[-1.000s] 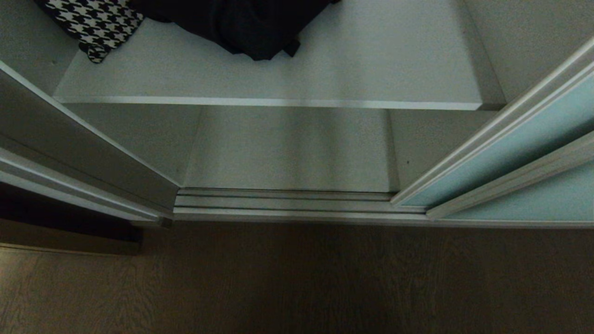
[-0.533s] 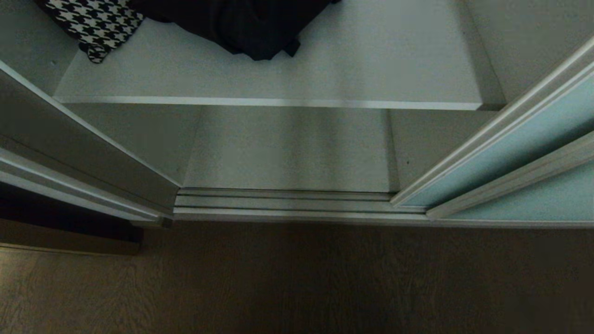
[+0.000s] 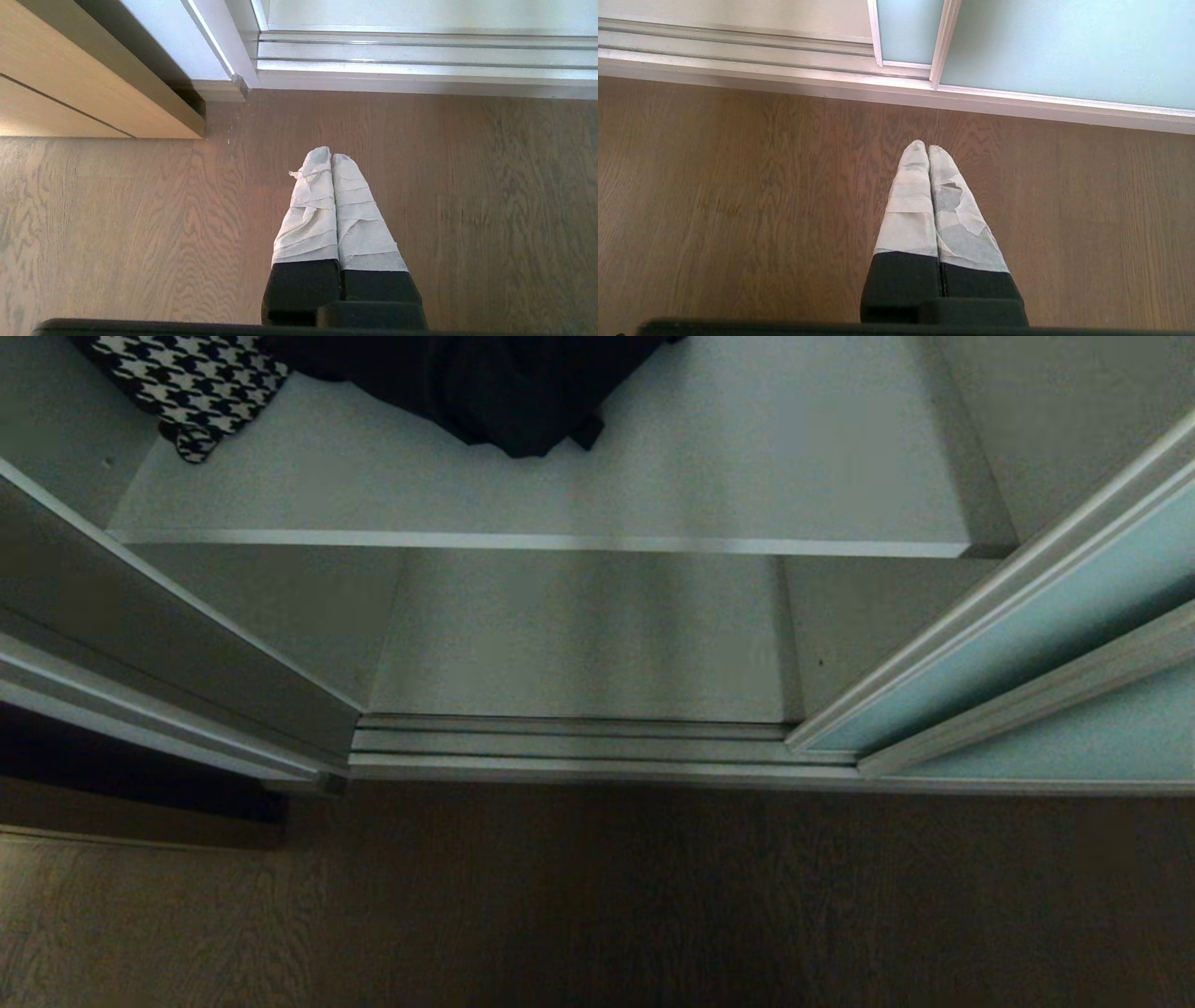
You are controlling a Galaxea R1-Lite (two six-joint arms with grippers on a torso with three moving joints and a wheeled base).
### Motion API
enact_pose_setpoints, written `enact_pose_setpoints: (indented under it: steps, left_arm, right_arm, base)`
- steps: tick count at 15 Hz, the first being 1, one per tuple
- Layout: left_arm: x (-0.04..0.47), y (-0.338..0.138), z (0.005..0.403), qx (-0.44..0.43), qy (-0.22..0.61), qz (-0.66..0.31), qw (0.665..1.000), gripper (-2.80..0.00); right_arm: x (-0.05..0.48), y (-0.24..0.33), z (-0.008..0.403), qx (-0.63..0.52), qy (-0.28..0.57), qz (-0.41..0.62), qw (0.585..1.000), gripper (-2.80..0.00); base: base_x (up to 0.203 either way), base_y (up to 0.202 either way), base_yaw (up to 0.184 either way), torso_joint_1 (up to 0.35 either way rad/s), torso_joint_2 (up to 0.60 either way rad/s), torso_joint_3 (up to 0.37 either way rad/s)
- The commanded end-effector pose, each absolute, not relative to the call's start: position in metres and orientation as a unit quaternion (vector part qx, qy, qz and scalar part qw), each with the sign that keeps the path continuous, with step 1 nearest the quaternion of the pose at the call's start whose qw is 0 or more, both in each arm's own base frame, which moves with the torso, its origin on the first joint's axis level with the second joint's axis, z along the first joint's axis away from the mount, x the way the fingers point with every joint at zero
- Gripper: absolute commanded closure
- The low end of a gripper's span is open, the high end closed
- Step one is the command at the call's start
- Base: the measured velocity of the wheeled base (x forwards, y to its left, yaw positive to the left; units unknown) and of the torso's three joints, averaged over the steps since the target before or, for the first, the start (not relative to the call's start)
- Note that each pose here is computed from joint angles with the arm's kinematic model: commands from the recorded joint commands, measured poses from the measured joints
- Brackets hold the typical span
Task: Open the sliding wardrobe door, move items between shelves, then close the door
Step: Close the door
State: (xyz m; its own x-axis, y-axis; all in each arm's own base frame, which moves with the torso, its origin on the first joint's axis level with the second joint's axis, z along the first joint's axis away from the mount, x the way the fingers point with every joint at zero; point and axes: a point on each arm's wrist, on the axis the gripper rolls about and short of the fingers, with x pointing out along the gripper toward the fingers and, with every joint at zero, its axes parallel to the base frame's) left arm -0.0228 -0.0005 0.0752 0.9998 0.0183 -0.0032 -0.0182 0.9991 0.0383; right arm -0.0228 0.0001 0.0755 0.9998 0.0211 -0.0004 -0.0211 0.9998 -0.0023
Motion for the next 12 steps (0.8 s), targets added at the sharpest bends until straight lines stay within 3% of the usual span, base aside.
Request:
enact_pose_setpoints:
  steps: [1, 12]
  left_arm:
    - [-0.0227, -0.0005, 0.0756, 0.019, 0.003, 0.009, 1.000, 0.00]
    - [-0.0226, -0.0005, 0.0752, 0.018, 0.003, 0.009, 1.000, 0.00]
  right_arm:
    - [-0.0230, 0.0001, 0.0754, -0.002, -0.002, 0.011, 1.000, 0.00]
    - [-0.0230, 0.0001, 0.0754, -0.002, -0.002, 0.011, 1.000, 0.00]
  base:
    - [0.000, 0.000, 0.000, 0.000, 0.00, 0.000]
    - [0.000, 0.000, 0.000, 0.000, 0.00, 0.000]
